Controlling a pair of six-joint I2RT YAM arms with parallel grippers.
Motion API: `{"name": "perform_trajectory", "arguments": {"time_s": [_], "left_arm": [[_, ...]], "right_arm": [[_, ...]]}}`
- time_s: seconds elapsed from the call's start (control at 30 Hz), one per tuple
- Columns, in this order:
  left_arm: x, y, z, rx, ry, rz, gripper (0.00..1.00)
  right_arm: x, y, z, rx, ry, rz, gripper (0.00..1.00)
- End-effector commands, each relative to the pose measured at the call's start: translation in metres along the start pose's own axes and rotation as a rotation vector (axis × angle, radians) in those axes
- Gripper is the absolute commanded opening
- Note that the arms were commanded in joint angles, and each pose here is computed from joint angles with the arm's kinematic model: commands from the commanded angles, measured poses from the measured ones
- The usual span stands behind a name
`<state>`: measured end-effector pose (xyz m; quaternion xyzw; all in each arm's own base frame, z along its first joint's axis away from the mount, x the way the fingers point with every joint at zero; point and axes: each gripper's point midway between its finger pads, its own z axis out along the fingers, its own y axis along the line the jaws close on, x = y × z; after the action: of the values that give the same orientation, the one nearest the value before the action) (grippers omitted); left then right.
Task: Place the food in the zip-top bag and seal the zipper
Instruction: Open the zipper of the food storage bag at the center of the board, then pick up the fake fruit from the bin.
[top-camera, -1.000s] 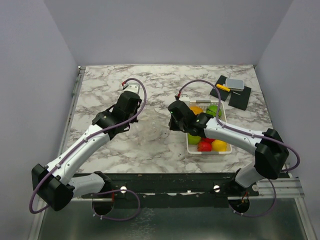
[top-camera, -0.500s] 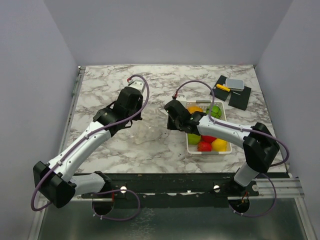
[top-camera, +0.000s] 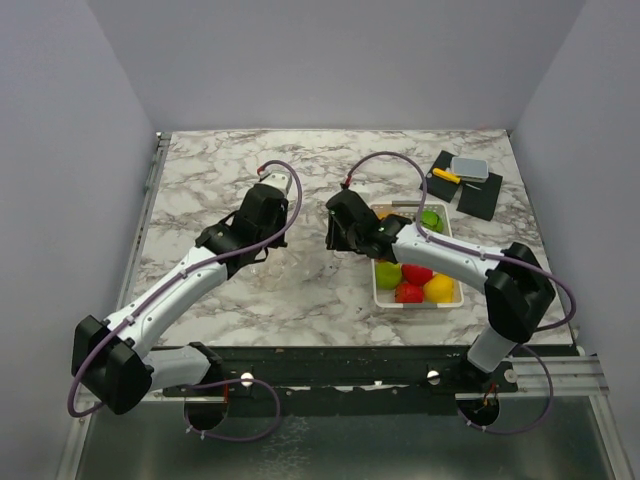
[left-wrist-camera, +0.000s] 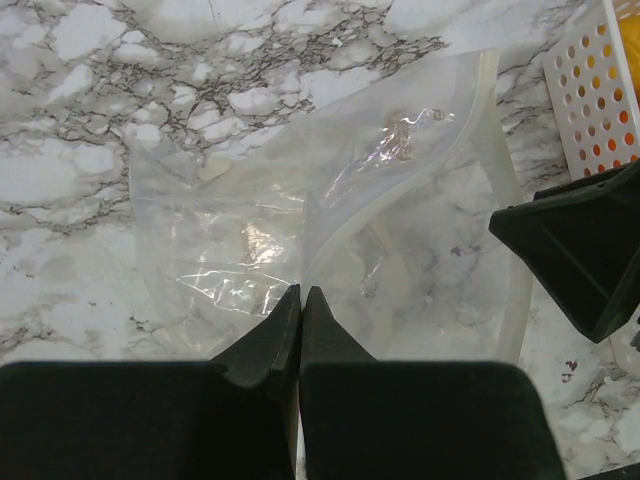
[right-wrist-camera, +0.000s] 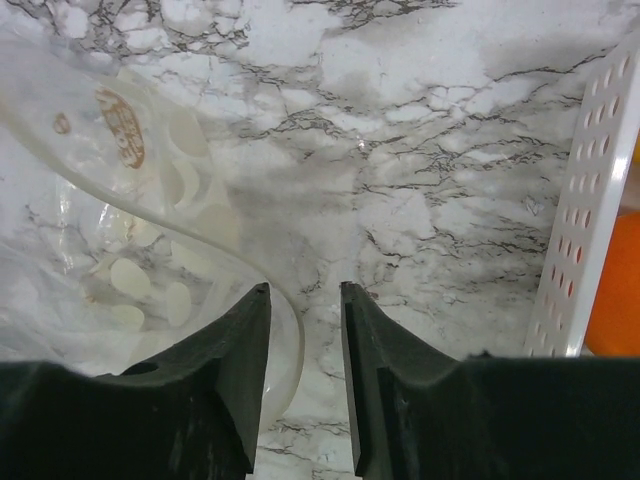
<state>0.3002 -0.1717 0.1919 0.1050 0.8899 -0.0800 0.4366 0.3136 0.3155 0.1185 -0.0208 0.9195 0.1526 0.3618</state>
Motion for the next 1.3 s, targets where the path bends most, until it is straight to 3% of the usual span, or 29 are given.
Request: {"name": "perform_trajectory", "arguments": {"time_s": [0.0,0.23,0.7,0.97,1.1,1.27], "left_arm": [[-0.004,0.002,-0.001,-0.013,-0.04,-0.042,0.0],[-0.003,-0.002,-0.001,0.013,-0.055,-0.064,0.0],[0.001,0.002,-0.006,0.007,-0.077,-0.075,0.0],[-0.002,0.002,-0.01,0.015,-0.092,-0.079,0.0],[-0.004,0.003,-0.013,0.016,-0.102,-0.078,0.0],[-0.004,0.004,-0.016,0.014,-0.112,-0.077,0.0]], "right_arm": [[-0.023,0.007,-0.024,-0.039,-0.044,-0.001,0.44],[-0.038,-0.005,-0.06,-0.035,-0.097,-0.023,0.53],[-0.029,-0.076,-0.113,0.203,-0.084,-0.089,0.66],[-0.017,-0.12,-0.14,0.31,-0.062,-0.032,0.8],[-0.012,-0.144,-0.146,0.364,-0.055,0.022,0.81],[-0.003,-0.175,-0.148,0.414,-0.053,0.114,0.95]]}}
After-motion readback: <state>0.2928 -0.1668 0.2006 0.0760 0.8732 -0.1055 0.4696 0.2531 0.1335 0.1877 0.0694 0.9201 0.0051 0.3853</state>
